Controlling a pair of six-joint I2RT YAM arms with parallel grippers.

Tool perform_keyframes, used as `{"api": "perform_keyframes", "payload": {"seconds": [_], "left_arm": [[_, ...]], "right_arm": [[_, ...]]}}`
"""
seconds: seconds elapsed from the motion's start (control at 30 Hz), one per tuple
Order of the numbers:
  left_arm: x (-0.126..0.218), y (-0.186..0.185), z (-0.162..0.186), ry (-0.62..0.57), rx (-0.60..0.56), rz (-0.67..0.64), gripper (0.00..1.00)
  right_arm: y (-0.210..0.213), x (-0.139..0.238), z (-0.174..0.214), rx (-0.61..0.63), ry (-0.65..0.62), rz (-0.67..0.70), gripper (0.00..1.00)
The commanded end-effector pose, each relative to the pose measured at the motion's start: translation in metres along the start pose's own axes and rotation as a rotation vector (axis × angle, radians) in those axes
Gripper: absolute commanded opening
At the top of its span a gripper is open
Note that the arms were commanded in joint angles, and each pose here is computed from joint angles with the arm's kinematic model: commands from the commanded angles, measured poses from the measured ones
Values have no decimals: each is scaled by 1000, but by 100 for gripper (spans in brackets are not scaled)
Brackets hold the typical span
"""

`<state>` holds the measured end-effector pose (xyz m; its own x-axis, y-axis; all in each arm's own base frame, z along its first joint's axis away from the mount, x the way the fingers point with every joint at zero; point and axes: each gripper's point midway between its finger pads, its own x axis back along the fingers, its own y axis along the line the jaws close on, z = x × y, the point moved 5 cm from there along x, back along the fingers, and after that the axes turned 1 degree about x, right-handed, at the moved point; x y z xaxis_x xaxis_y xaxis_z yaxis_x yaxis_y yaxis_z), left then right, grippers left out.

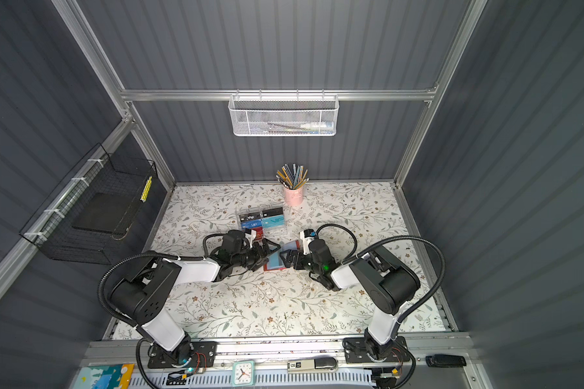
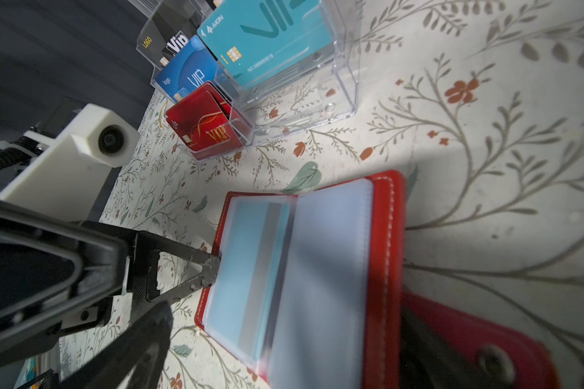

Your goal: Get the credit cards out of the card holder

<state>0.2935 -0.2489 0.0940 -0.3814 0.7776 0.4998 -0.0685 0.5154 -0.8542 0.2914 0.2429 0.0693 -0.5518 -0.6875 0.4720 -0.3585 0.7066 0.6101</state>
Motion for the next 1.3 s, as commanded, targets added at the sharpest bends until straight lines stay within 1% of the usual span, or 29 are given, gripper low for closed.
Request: {"api": "perform_keyframes", "payload": {"seconds": [0.0,0.57,0.83,1.27], "left_arm": [[-1,-1,6,15,13,21,100],[2,-17,0,-12,-1,63,100],[3,-33,-4,-20,-19,77,100],[-2,-44,-5,-22,-32,84,100]], "right_arm": [[-33,3,56,-99,220,122,99],[-32,0,62,-107,232,109,99],[-30,4,63,-107,230,92,99],[-29,11,65,-115,226,76,99]]}}
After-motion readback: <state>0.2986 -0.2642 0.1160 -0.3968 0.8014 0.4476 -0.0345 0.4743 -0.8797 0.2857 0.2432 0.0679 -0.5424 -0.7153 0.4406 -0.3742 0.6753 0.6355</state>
